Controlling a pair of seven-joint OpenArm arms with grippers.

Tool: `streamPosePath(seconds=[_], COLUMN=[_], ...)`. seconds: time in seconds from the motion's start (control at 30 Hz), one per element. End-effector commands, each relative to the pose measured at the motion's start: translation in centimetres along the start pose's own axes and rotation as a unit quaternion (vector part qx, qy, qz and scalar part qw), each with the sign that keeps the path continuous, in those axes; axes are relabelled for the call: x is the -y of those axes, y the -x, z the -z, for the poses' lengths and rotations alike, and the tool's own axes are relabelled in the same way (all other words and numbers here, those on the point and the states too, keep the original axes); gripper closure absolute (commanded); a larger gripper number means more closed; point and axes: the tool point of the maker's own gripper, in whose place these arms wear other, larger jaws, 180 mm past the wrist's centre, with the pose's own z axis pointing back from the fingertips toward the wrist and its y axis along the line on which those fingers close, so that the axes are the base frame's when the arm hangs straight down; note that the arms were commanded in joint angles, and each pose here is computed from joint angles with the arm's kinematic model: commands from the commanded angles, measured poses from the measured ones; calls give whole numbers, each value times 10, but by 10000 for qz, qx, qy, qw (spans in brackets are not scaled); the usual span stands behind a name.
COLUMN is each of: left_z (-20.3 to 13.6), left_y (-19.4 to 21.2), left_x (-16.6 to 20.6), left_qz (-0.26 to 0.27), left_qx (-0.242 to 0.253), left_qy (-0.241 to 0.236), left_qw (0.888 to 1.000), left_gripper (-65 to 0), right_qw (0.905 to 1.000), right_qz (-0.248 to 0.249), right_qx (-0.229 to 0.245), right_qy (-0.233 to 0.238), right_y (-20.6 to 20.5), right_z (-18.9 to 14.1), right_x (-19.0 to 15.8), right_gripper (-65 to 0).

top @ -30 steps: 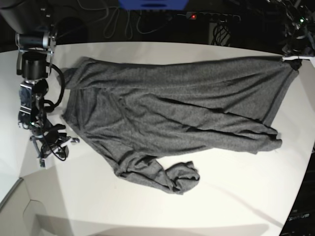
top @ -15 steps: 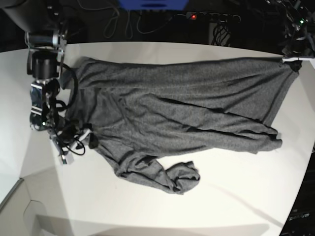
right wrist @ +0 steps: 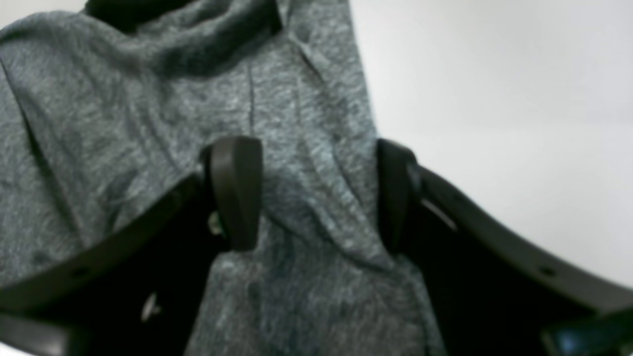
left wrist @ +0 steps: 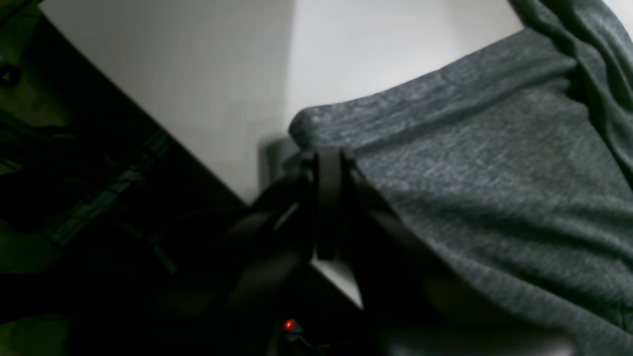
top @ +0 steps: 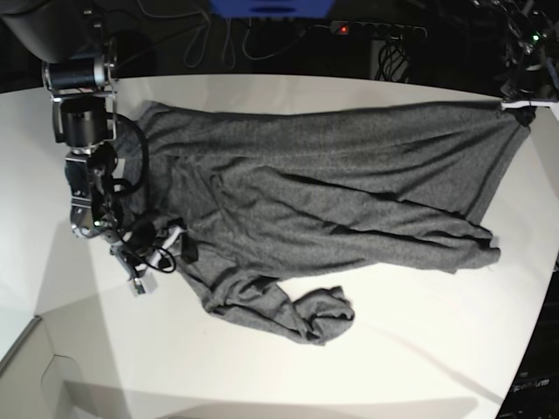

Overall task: Layout the t-shirt on the table in an organized manner, then fold the t-shirt properly
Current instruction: 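Drag the held shirt corner with the right gripper away from the left gripper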

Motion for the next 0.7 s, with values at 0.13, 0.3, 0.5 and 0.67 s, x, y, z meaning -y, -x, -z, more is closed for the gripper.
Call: streamPosePath(seconds=[0.13,0.3,0.5,0.67], left_z=[-2,-2,-3,-3], left_y=[-14,-10,-8,-8], left_x=[-1,0,1,1], left_qz=[30,-26,-62,-62], left_qx=[230,204,199,199], left_qy=[17,12,17,17], left_qw=[9997,9998,9998,9998], left_gripper=[0,0,0,0], right_qw=[9993,9991,9958,9875], right_qz=[-122,-47,-13,113], right_qx=[-354,98,589,920], right_qy=[59,400,696,1273], right_y=[11,-9,-40,-66], right_z=[-2,-6,-11,-23], right_x=[5,24,40,68], right_gripper=[-190,0,0,0])
